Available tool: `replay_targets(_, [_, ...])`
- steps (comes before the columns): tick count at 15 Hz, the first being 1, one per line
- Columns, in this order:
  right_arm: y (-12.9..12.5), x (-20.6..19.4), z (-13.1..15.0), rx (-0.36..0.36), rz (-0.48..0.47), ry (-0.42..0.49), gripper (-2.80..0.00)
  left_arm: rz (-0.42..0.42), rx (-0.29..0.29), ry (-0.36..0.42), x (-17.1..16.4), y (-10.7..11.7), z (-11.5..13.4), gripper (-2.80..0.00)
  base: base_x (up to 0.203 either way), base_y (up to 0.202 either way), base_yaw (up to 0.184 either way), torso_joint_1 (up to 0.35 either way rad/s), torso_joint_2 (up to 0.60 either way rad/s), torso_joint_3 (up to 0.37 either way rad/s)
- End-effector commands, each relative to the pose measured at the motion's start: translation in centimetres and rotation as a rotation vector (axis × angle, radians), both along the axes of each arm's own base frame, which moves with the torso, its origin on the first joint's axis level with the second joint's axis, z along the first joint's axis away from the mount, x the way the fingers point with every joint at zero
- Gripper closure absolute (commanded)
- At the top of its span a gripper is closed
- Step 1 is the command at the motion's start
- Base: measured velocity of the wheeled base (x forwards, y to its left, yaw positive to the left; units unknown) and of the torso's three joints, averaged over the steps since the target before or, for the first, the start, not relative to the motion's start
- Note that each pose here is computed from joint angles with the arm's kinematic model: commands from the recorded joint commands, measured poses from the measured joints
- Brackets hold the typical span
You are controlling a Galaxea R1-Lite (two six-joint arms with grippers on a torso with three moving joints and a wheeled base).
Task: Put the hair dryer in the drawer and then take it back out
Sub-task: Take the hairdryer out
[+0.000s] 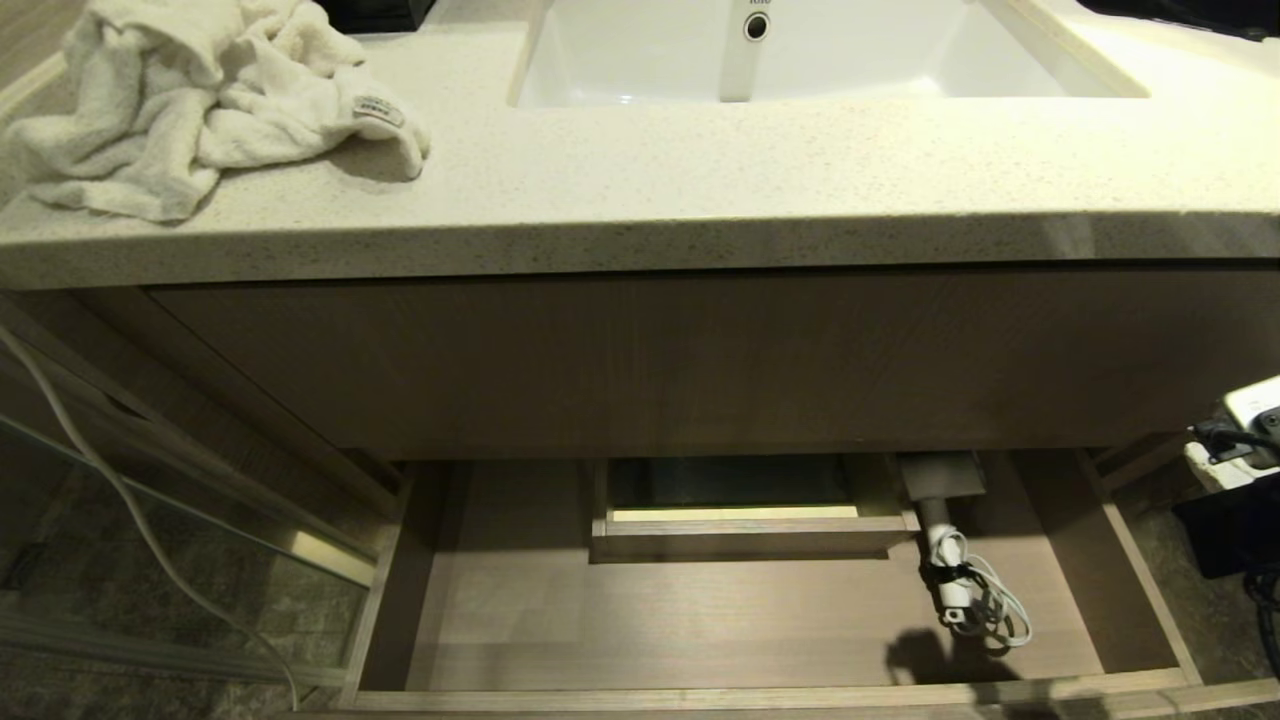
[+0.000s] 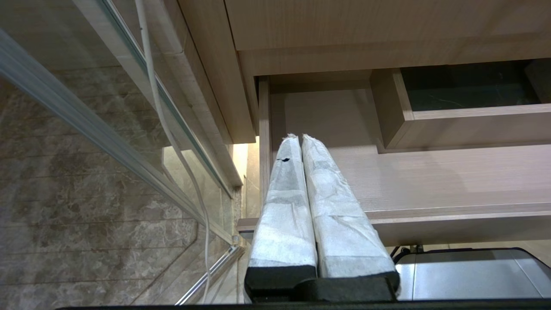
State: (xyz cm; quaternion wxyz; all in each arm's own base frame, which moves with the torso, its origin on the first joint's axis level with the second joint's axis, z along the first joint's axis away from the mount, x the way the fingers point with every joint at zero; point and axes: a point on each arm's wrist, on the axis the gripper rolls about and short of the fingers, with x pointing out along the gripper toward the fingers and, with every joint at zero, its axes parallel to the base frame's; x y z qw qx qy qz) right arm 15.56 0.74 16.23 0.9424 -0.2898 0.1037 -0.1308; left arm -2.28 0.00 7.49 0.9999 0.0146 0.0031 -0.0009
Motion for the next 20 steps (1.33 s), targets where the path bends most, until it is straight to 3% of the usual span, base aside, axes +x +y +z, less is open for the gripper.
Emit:
replay_targets(1, [-0.2, -3.0, 2.1, 0.015, -0.006, 0.027, 0.0, 0.0, 0.0, 0.003, 0.0, 0.0, 0.0, 0.0, 0.0, 0.0, 0.0, 0.0, 0.0, 0.0])
replay_targets(3, [-0.3, -3.5, 2.9, 0.019, -0.021, 0.045, 0.0, 0.0, 0.0, 0.003, 0.0, 0.0, 0.0, 0.0, 0.0, 0.0, 0.0, 0.0, 0.0, 0.0])
replay_targets(5, [-0.4, -3.8, 2.0, 0.025, -0.031, 0.132, 0.0, 0.0, 0.0, 0.003, 0.0, 0.0, 0.0, 0.0, 0.0, 0.0, 0.0, 0.0, 0.0, 0.0])
replay_targets(8, [-0.3, -2.8, 1.6, 0.089, -0.053, 0.206, 0.0, 0.0, 0.0, 0.003, 0.0, 0.0, 0.0, 0.0, 0.0, 0.0, 0.0, 0.0, 0.0, 0.0])
replay_targets(15, [-0.5, -4.3, 4.3, 0.079, -0.07, 0.211, 0.0, 0.0, 0.0, 0.003, 0.0, 0.0, 0.0, 0.0, 0.0, 0.0, 0.0, 0.0, 0.0, 0.0])
replay_targets(20, [-0.8, -7.2, 4.5, 0.058, -0.077, 0.212, 0.0, 0.0, 0.0, 0.003, 0.0, 0.0, 0.0, 0.0, 0.0, 0.0, 0.0, 0.0, 0.0, 0.0])
